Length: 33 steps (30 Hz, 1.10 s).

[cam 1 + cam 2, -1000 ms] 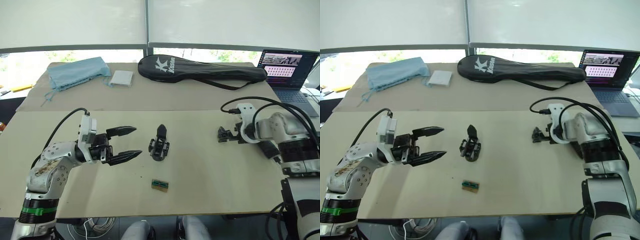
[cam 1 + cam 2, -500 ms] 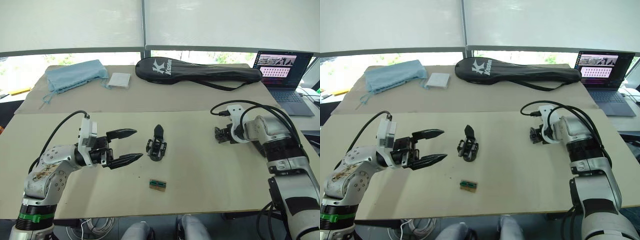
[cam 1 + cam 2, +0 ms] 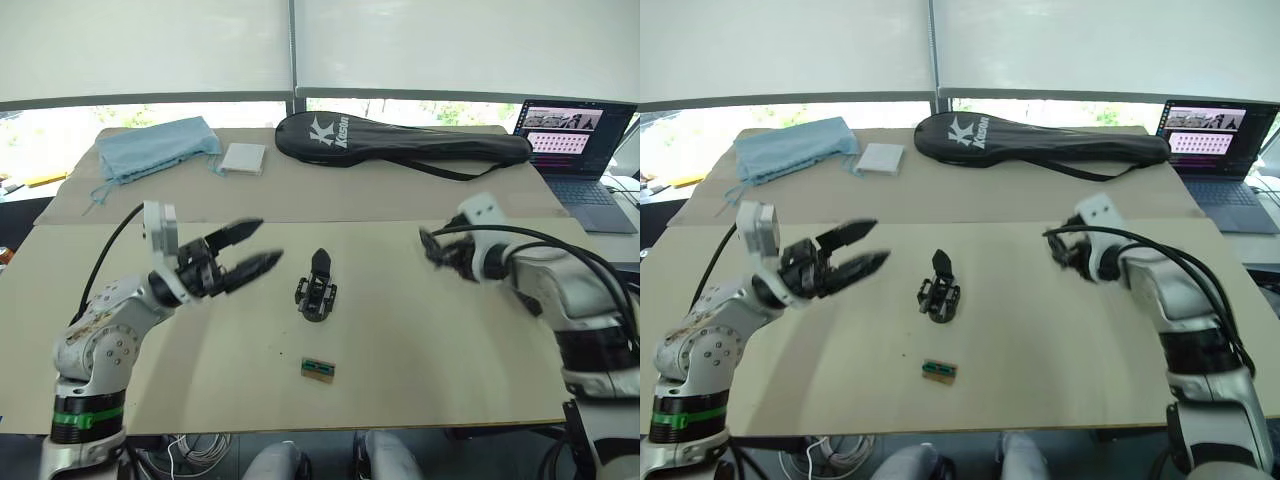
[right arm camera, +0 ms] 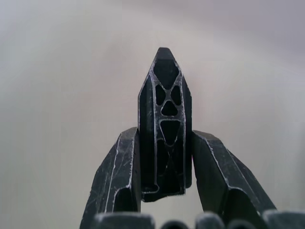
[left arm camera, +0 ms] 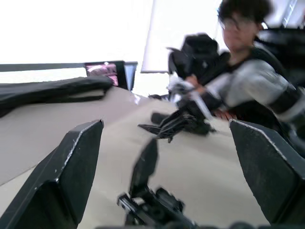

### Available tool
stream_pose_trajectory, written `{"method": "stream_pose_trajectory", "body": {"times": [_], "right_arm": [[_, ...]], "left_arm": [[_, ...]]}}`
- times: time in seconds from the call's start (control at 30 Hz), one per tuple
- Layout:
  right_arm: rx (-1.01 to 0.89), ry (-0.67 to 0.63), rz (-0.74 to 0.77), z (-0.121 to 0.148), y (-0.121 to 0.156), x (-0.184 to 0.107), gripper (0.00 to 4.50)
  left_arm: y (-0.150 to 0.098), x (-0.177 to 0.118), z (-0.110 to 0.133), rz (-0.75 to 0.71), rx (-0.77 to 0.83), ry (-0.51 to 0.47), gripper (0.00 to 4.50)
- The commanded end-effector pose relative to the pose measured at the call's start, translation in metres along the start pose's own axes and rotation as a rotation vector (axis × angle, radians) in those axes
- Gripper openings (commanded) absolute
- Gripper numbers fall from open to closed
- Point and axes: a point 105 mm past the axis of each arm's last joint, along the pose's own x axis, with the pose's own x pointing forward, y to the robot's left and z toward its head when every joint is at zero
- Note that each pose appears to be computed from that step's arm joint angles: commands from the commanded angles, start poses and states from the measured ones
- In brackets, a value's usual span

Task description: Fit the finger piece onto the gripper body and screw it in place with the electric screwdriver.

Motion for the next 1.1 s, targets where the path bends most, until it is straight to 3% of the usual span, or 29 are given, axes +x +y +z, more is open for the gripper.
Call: {"method": "stream_pose_trajectory", "body": {"times": [0.03, 0.17, 0.37, 0.63, 0.9, 1.1], "right_arm": [[-0.241, -0.34, 0.003, 0.069, 0.026, -0.025, 1.14], [-0.343, -0.522, 0.012, 0.101, 0.059, -0.031, 1.14], [-0.329, -0.609, 0.049, 0.121, 0.098, -0.02, 1.14], [-0.375, -0.613, 0.046, 0.123, 0.109, -0.013, 1.14], [-0.403, -0.597, 0.037, 0.118, 0.11, -0.014, 1.14], [-0.444, -0.601, 0.05, 0.117, 0.115, -0.015, 1.14]], "left_arm": [[0.002, 0.017, 0.025, 0.06, -0.038, -0.116, 4.5], [0.004, 0.043, 0.037, 0.096, -0.125, -0.205, 4.5], [-0.013, 0.075, 0.044, 0.006, -0.152, -0.282, 4.5], [-0.018, 0.098, 0.04, 0.007, -0.209, -0.328, 4.5], [-0.018, 0.098, 0.034, 0.022, -0.233, -0.318, 4.5], [-0.022, 0.102, 0.032, 0.014, -0.255, -0.318, 1.72]]}}
